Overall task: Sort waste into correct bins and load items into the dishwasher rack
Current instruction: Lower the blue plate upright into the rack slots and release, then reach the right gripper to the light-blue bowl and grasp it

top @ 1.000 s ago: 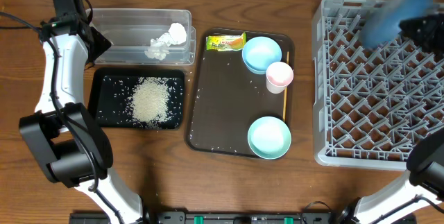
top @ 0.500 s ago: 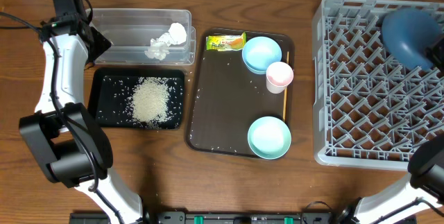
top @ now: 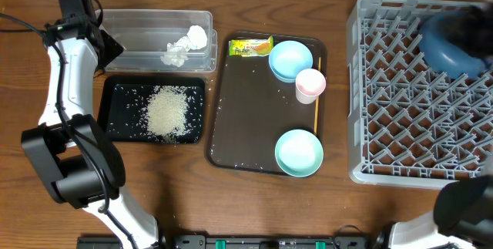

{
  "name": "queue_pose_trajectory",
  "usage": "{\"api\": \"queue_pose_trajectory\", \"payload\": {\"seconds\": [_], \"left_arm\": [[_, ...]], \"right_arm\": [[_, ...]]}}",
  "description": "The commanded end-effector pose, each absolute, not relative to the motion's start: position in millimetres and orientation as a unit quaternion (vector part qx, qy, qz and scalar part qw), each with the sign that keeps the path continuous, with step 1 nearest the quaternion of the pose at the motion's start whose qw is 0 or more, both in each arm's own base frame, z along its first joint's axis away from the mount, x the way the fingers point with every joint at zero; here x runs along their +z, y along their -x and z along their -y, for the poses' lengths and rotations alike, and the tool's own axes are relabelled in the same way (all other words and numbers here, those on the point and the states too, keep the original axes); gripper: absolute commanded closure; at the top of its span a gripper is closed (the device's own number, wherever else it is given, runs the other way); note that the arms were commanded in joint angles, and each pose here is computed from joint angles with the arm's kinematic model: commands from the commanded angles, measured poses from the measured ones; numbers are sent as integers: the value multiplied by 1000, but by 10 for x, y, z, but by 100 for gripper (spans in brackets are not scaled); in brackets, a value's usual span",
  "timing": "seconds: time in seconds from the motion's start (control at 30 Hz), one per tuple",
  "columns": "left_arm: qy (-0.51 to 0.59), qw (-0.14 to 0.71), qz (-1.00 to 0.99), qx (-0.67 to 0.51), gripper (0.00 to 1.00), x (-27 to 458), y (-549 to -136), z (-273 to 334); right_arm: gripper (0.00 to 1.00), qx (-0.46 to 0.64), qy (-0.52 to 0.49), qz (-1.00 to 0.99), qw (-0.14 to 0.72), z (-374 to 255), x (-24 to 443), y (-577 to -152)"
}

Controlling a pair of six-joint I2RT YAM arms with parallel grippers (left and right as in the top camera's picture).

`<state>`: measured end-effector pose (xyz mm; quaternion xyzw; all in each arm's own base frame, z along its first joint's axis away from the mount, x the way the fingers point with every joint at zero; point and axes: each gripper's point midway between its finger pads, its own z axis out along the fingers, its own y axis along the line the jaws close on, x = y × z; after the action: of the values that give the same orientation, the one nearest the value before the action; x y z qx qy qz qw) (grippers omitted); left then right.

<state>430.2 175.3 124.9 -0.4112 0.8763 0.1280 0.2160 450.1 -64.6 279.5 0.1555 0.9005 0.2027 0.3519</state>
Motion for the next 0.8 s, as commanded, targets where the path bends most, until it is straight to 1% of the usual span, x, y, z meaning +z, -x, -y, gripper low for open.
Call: {"api": "queue_pose_trajectory", "payload": {"seconds": [0.0,0.07,0.13,0.2,0.37,0.57,0.7,0.77], "left_arm": [[416,211,-875,131,4,1212,-4292,-1767],[416,211,-875,131,4,1212,-4292,-1767],[416,211,-875,131,4,1212,-4292,-1767],[416,212,-875,131,4,1212,-4292,-1767],[416,211,-875,131,4,1212,-4292,-1767],[416,211,-875,131,4,1212,-4292,-1767],[416,211,-875,131,4,1212,-4292,-1767],[416,212,-875,131,4,1212,-4292,-1767]], "right_arm": [[28,288,-22,-888,357,-316,2998,-4545],[27,272,9,-893,359,-632,2936,-4628],[27,226,18,-907,354,-838,2778,-4698],[27,177,22,-923,341,-1035,2578,-4728],[27,100,66,-944,306,-1559,2074,-4723],[27,77,125,-951,274,-2118,1499,-4722],[25,55,163,-947,272,-2380,1130,-4789],[22,42,186,-944,270,-2470,950,-4814]]}}
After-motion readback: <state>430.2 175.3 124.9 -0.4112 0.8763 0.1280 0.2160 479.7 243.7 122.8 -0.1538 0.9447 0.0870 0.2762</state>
